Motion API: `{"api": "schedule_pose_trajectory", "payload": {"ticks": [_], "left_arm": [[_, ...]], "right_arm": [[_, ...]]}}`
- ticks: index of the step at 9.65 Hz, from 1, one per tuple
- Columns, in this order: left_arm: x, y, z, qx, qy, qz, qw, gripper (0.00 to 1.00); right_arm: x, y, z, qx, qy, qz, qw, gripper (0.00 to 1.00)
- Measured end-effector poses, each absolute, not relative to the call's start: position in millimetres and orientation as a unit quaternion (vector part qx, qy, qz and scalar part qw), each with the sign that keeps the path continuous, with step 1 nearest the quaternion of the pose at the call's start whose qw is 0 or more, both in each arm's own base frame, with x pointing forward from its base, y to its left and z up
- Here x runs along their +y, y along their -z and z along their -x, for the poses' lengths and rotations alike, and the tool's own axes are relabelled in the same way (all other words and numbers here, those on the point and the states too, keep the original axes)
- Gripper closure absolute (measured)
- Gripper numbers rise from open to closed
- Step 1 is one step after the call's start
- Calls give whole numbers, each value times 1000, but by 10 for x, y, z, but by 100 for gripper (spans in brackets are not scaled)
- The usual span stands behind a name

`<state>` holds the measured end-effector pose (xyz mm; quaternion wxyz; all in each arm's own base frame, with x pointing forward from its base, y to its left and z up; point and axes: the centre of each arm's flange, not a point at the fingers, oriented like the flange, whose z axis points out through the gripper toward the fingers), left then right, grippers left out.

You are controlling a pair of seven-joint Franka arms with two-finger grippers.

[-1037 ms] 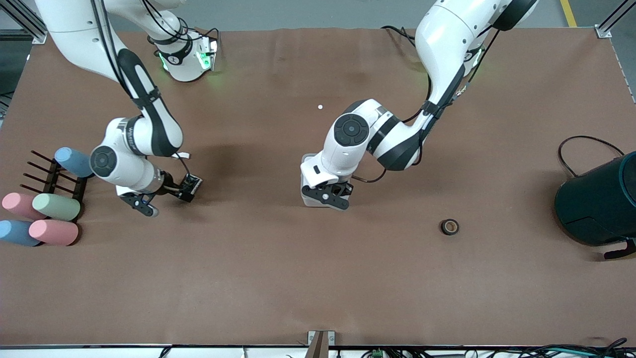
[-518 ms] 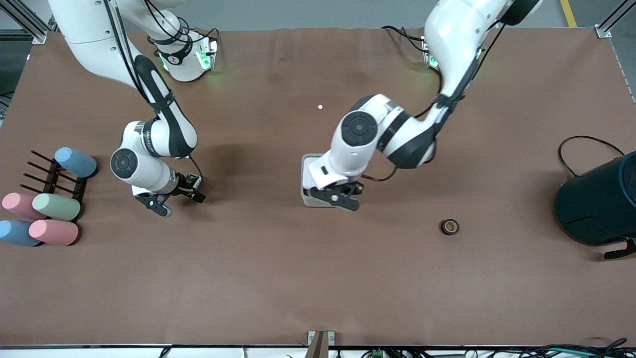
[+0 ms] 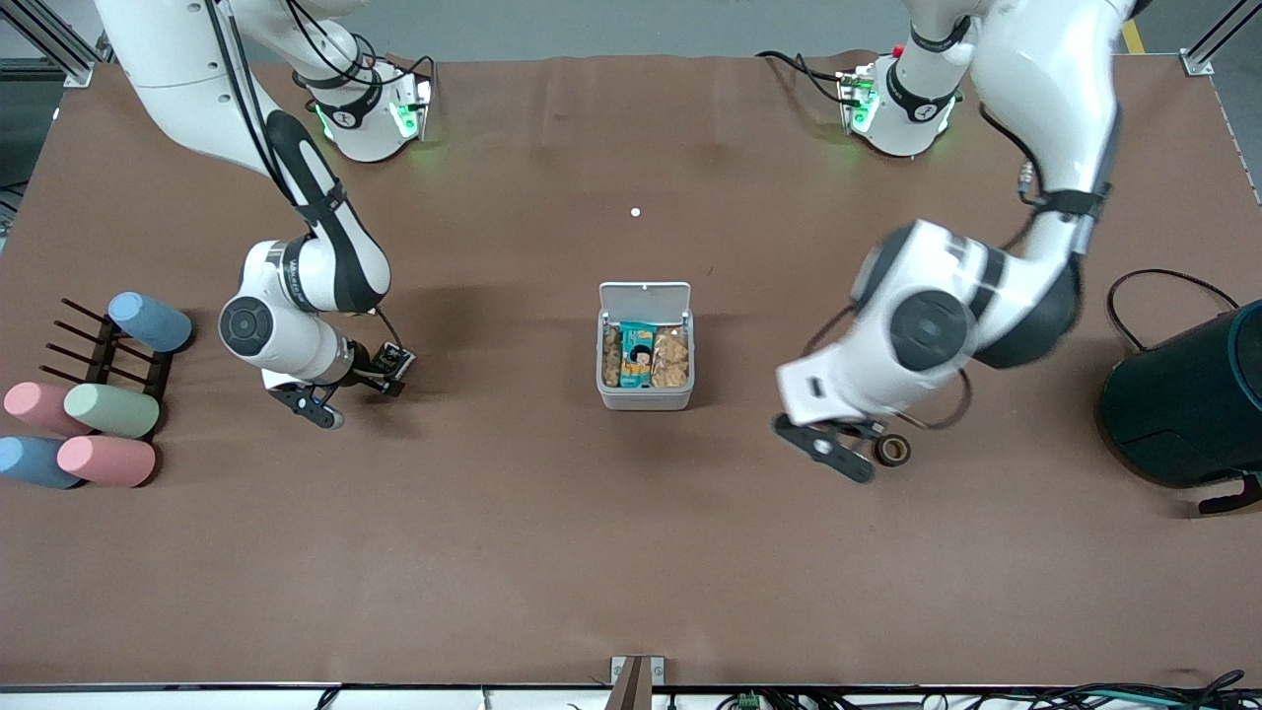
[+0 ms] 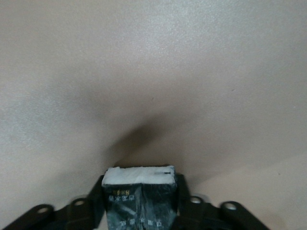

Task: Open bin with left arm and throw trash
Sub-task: 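Lift the packet with the right gripper while the left gripper reaches the tape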

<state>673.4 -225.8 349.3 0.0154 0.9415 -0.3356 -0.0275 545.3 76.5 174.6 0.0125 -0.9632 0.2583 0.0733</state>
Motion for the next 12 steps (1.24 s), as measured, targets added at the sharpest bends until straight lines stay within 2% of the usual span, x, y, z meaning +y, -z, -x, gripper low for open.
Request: {"api": "schedule_pose_trajectory", "payload": {"ticks": [1,3,5,7,8,10,12], "left_arm": [[-1840,-3190,-6880,-358,31,-933,23,74],[-1328,-2590,-6958,-373,33,-927,37,66],[-1306,-2174,-6819,-375,25,-926,42,37],[-1326,-2009,-6719,-377,26,-925,45,9],[-1286,-1980,-6704,-375,28,-926,45,0],[-1090,-1926,-6711,-361,24,-931,45,0],[-992,-1804,-6655,-354,14,-934,45,0]], "right_arm": [[764,-1773,-5463,258,-76,963,12,62],[759,-1795,-5458,256,-97,962,9,66],[825,-2009,-5576,265,-126,956,6,66],[1124,-2826,-5899,314,-143,939,11,67],[1436,-3338,-6045,350,-132,927,23,67],[2348,-3947,-6080,424,-102,899,39,67],[3050,-3955,-6071,498,-90,861,39,67]]}}
